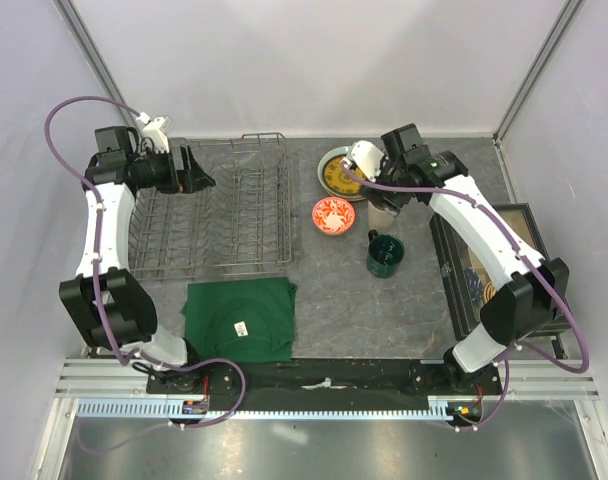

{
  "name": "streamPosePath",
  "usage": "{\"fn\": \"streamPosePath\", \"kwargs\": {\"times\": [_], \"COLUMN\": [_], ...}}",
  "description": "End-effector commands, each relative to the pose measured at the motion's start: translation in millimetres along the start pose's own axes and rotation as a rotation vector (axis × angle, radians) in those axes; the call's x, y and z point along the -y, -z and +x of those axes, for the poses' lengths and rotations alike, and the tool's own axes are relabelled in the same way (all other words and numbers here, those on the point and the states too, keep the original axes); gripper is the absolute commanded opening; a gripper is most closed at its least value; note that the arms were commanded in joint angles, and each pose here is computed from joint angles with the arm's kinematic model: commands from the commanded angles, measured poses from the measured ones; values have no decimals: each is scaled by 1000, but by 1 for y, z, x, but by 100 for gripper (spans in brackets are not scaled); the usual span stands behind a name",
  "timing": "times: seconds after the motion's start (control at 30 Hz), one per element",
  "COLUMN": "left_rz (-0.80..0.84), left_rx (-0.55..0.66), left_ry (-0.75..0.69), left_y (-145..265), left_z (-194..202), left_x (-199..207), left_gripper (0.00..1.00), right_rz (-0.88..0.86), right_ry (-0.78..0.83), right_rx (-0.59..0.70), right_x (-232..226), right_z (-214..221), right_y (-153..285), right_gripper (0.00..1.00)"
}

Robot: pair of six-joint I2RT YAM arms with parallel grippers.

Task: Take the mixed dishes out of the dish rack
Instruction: Reset both arms

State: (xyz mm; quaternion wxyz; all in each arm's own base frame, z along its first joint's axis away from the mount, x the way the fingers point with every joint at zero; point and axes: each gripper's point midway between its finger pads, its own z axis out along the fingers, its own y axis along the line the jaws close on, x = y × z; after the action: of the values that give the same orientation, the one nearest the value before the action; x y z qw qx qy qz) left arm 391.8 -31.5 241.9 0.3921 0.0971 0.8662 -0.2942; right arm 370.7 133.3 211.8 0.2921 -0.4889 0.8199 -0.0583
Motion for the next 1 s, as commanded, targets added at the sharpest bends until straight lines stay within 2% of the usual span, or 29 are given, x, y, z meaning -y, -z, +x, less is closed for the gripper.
{"fn": "streamPosePath", "kwargs": {"times": [0.0,0.2,0.3,0.43,0.53,0.63,0.8,0.97], "left_rz": [-162,-252,-283,-307,-320,-342,-361,-384], "left_rx": [133,247,319,404,461,485,528,578], "left_ry": [-154,-191,-210,-236,-260,-275,-328,-376], "left_y": [18,26,31,38,40,36,32,31], "left_z": [-33,-48,-59,-72,-84,-94,-116,-131], "left_x": [-12,-19,-19,-17,-15,-15,-6,2], "left_gripper": [99,99,99,99,99,99,99,99], "right_rz": [215,359,460,582,654,702,733,820], "right_ry": [-131,-271,-352,-504,-579,-632,-721,-740], "right_rx": [183,296,343,434,506,523,562,657], "right_x": [49,87,113,156,183,200,214,220], "right_z": [-38,-54,-55,-44,-42,-37,-27,-23], "right_y": [39,64,75,94,104,104,96,112], "right_gripper": [72,82,91,98,98,98,98,98]}}
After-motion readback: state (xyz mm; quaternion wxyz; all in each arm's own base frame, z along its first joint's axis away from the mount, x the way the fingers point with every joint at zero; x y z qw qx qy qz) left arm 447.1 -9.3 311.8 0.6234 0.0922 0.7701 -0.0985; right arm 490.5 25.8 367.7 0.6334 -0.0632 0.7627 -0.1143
